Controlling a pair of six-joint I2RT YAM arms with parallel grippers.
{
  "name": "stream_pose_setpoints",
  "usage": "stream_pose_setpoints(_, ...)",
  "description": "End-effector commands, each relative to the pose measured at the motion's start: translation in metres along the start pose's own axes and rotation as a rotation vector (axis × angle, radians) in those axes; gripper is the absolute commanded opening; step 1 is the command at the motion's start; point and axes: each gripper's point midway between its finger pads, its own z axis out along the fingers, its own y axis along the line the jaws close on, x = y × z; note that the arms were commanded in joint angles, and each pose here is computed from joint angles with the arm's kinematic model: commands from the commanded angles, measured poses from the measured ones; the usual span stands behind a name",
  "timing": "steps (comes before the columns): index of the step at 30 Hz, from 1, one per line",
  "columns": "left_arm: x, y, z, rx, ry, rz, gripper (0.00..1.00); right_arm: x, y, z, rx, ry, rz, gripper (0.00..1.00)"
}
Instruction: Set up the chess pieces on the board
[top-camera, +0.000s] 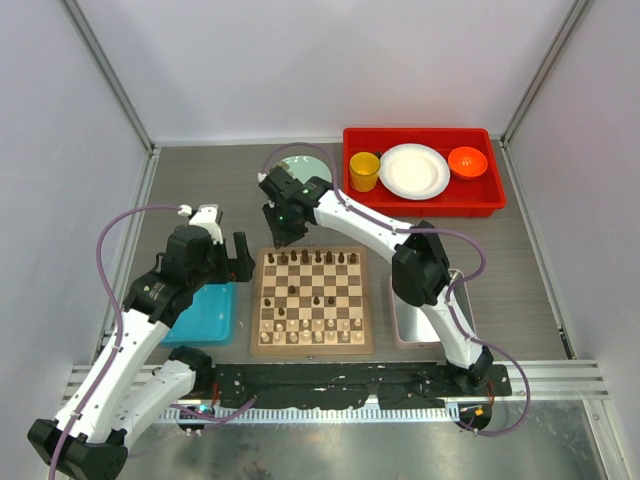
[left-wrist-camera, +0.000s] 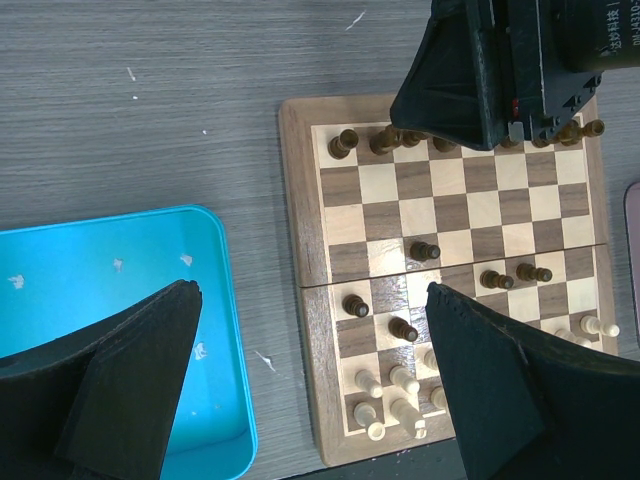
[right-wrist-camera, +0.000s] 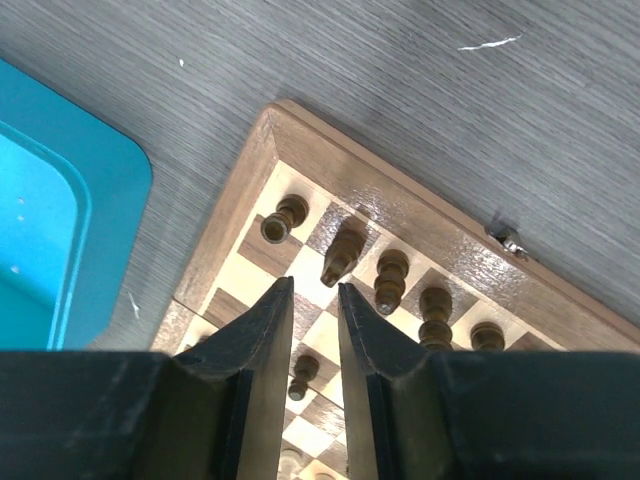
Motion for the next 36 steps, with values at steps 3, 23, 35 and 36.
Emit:
stream_pose_setpoints(3,-0.014,-0.001,-0.002,-0.001,-0.063,-0.014,1.0,-0.027,0.018,-0.025,-0.003,-0.106,0.147,0.3)
stream_pose_setpoints(23,-0.014,-0.002,-0.002,0.01,-0.064,-0.011,1.0,-0.005,0.011,-0.004,0.079,-0.03,0.18,0.29)
stream_pose_setpoints(35,-0.014,-0.003,-0.002,0.011,-0.063,-0.011,1.0,-0.002,0.01,0.004,0.078,-0.015,0.172,0.29)
stream_pose_setpoints(36,-0.014,-0.003,-0.002,0.012,-0.062,-0.012,1.0,-0.002,0.011,0.004,0.076,-0.016,0.171,0.29)
